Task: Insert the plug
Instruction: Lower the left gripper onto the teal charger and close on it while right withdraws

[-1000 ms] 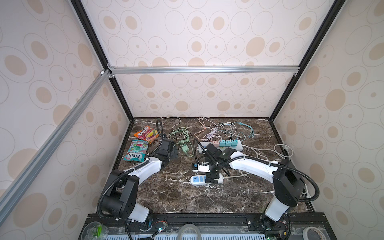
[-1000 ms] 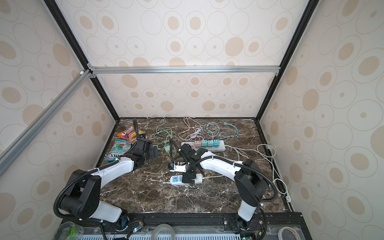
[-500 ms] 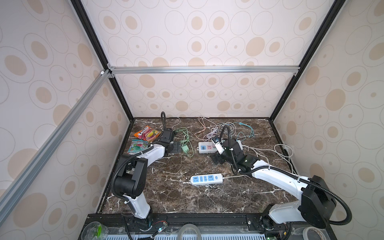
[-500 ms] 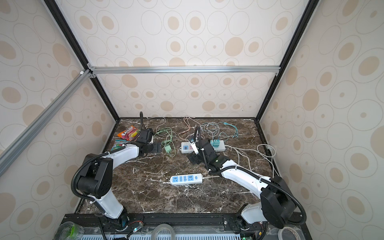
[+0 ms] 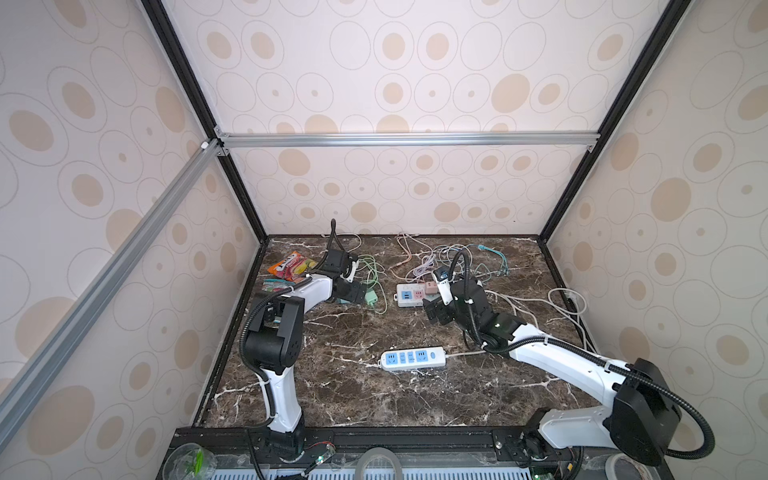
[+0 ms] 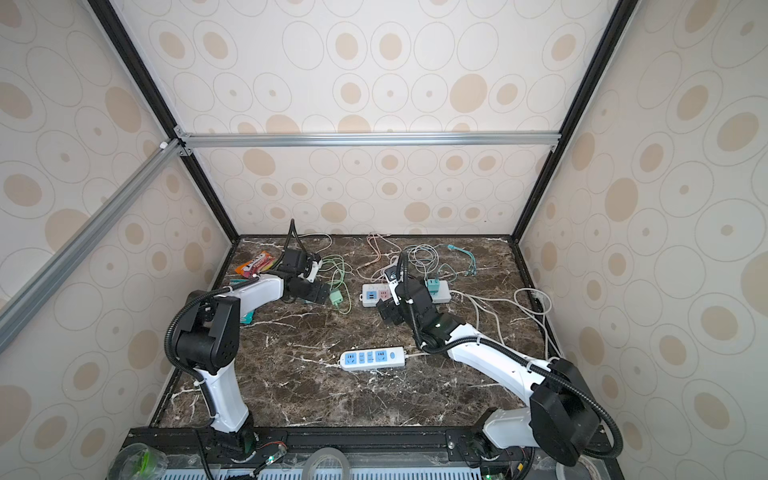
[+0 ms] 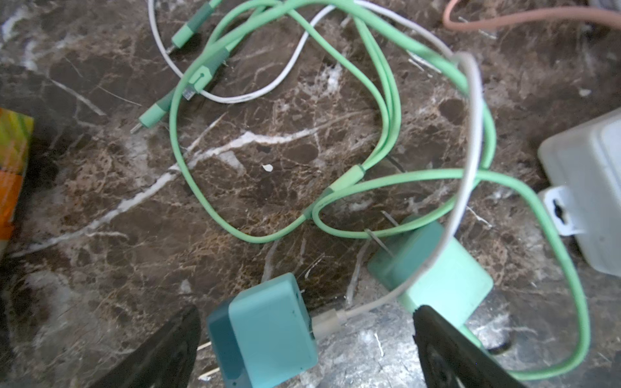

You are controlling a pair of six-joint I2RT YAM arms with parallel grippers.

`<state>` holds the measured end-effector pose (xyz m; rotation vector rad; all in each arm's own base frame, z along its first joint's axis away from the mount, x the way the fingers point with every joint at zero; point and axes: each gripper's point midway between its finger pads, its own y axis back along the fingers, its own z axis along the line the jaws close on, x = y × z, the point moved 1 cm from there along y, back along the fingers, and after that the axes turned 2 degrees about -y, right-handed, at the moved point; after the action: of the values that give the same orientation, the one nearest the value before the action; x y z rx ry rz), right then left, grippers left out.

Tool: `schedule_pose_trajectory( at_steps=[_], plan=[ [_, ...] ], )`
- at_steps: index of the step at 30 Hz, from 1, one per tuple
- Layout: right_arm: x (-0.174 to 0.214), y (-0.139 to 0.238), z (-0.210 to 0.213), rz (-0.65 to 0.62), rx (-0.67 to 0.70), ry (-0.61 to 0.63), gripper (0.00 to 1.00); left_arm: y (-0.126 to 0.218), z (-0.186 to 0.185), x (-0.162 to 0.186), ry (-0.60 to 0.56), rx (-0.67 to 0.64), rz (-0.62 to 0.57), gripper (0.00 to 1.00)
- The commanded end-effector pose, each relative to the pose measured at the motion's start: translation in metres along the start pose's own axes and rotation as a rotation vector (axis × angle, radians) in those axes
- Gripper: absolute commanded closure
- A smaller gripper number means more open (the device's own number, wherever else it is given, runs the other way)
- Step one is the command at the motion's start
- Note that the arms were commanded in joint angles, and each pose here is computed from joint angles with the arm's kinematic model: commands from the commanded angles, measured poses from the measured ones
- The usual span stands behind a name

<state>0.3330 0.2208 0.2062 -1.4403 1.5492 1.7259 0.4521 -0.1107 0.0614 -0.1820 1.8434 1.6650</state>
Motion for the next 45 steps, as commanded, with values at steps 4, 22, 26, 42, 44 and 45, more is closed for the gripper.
schedule_pose_trajectory(
  at_steps=[4,22,26,42,44,45],
  plan=[
    [0.001,0.005,-0.004,-0.011,0.02,-0.008,0.0,-0.004,-0.015,-0.009,-0.073,0.139,-0.024,0.02],
    [-0.006,-0.002,0.007,-0.021,-0.034,0.006,0.0,0.049,-0.073,0.044,0.086,0.198,-0.019,0.02],
    [-0.005,-0.003,0.012,-0.038,-0.062,0.009,0.0,0.049,-0.048,0.057,0.064,0.01,0.032,0.03],
    [-0.006,-0.003,0.013,-0.064,-0.069,0.028,0.01,0.033,-0.093,0.076,-0.106,0.122,0.147,0.17],
    [-0.005,-0.004,0.013,-0.061,-0.069,0.027,0.01,0.032,-0.097,0.079,-0.12,0.124,0.157,0.19],
    [-0.006,-0.004,0.013,-0.061,-0.07,0.026,0.01,0.031,-0.097,0.081,-0.123,0.117,0.165,0.2]
  ],
)
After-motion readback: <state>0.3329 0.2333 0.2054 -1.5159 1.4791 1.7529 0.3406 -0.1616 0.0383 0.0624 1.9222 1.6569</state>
